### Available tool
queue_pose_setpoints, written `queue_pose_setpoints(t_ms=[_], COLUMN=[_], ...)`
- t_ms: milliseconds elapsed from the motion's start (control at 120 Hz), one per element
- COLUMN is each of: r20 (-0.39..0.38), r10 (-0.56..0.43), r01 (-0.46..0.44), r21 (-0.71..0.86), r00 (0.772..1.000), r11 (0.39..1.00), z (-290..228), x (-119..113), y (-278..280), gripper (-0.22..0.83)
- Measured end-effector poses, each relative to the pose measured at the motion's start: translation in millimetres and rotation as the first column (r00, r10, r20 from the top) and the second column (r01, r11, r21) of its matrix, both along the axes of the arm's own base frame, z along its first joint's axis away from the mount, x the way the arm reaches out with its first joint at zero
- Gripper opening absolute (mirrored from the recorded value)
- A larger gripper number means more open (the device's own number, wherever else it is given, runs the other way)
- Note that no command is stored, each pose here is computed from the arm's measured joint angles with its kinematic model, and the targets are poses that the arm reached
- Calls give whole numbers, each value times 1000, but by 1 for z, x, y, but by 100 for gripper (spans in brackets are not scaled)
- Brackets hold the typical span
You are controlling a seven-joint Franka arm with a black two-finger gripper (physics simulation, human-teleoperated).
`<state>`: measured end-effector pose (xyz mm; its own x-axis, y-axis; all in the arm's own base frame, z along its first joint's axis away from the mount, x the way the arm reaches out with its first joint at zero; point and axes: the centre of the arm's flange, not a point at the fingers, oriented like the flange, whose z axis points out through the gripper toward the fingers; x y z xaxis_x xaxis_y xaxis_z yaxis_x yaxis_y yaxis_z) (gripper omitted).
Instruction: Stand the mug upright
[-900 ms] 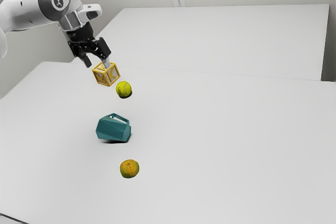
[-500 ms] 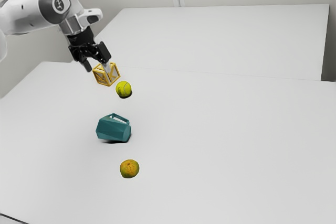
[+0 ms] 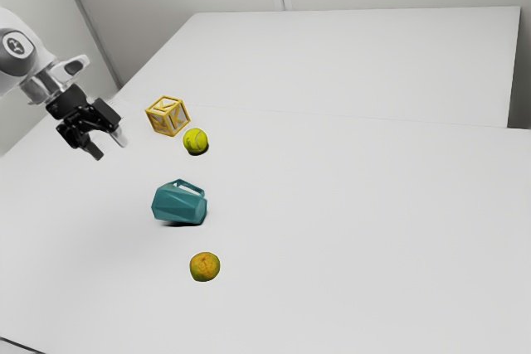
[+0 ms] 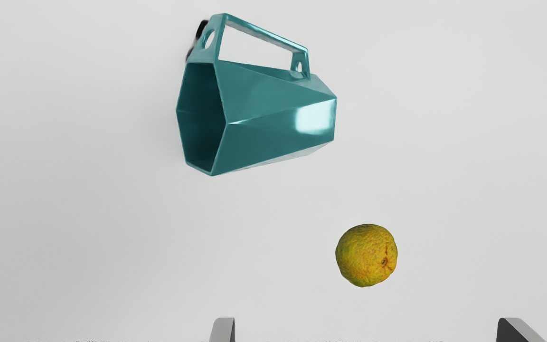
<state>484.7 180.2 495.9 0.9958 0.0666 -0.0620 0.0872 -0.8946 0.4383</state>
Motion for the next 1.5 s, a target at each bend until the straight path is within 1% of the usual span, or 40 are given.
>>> queue_pose_setpoints(t_ms=[42, 100, 283, 375, 475, 633, 783, 967, 1000, 1133, 1217, 1275, 1342, 1500], r20=[-6, -3, 8, 29, 49, 88, 108, 120, 125, 150, 165, 176, 189, 229], r10=[12, 18, 28, 32, 46, 44, 51, 69, 70, 67, 62, 56, 50, 16], r01=[-12, -18, -26, -24, -30, -12, -6, -8, -6, 9, 22, 31, 43, 92], r21=[-23, -57, -174, -229, -282, -336, -384, -444, -450, -459, -460, -459, -458, -455], r00=[1000, 1000, 1000, 999, 998, 995, 993, 990, 990, 986, 984, 983, 981, 973], r11=[1000, 998, 984, 973, 959, 942, 923, 896, 893, 888, 888, 888, 888, 886], z=[-11, -25, -87, -115, -141, -164, -186, -206, -207, -207, -205, -203, -199, -184], x=[-4, -4, 14, 24, 30, 36, 39, 33, 33, 33, 34, 34, 35, 38], y=[8, 15, 25, 25, 28, 23, 16, 5, 4, 4, 3, 3, 3, -8], gripper=[62, 62, 62, 62, 62, 62, 62, 61, 56, 21, 6, -1, -6, -13])
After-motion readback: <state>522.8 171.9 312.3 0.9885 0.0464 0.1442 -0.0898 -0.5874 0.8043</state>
